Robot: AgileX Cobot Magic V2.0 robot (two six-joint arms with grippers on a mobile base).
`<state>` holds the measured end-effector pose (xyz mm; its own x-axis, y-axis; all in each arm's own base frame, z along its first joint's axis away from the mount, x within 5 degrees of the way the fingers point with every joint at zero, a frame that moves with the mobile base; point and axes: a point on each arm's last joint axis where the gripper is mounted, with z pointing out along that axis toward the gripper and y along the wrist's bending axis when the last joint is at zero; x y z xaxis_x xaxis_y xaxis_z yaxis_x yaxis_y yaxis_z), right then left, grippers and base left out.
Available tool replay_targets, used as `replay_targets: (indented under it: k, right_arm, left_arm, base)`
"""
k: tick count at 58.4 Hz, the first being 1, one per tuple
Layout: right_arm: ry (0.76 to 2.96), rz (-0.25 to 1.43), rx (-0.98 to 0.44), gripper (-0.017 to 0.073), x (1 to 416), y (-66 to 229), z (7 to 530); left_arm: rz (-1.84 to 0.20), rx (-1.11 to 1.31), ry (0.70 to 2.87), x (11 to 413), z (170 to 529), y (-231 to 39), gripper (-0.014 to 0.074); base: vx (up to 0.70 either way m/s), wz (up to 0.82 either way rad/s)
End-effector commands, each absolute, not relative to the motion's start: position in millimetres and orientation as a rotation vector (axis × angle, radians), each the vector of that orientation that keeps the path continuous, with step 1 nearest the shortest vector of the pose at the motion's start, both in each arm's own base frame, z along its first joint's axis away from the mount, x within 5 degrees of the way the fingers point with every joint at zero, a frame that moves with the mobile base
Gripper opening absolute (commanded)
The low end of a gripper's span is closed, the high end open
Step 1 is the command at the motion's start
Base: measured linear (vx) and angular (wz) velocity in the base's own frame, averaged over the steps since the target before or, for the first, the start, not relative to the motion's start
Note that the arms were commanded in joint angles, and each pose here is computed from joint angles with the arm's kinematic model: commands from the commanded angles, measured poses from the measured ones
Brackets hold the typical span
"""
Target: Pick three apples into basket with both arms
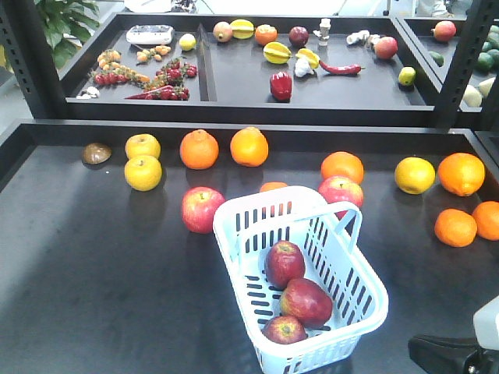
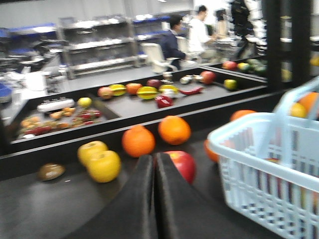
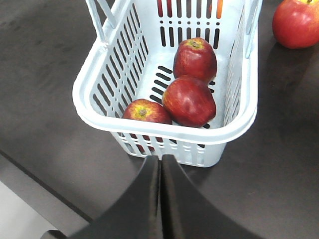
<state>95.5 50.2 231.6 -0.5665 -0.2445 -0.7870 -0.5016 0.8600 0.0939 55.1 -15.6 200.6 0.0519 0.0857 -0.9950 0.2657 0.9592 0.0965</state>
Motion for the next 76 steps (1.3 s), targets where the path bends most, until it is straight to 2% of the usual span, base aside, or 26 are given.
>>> replay_targets:
  k: [1, 8, 20, 32, 76]
  right_arm:
    - [2.131, 0.382, -0.51, -0.0009, 100.3, 50.3, 242.3]
    - [2.131, 0.382, -0.51, -0.0009, 100.3, 50.3, 242.3]
    - [2.131, 0.382, -0.51, -0.0009, 100.3, 50.3, 242.3]
    - [2.131, 0.382, -0.51, -0.0009, 100.3, 50.3, 242.3]
    - [2.131, 0.382, -0.51, -0.0009, 100.3, 50.3, 242.3]
  left_arm:
    - [-0.097, 0.194, 1.455, 53.5, 212.9, -10.4, -0.0006]
    - [-0.088, 0.088, 1.5, 53.8, 209.4, -6.4, -0.0006]
    - [-0.092, 0.046, 1.502, 54.0, 209.4, -5.0, -0.0006]
    - [-0.23, -0.083, 1.505, 54.0, 209.3, -5.1, -0.0006]
    - [-0.24, -0.091, 1.511, 54.0, 209.3, -5.2, -0.0006]
  base:
    - [0.0, 0.0]
    - [0.0, 0.0]
    - [0.0, 0.0]
    - [0.0, 0.0]
    - [0.0, 0.0]
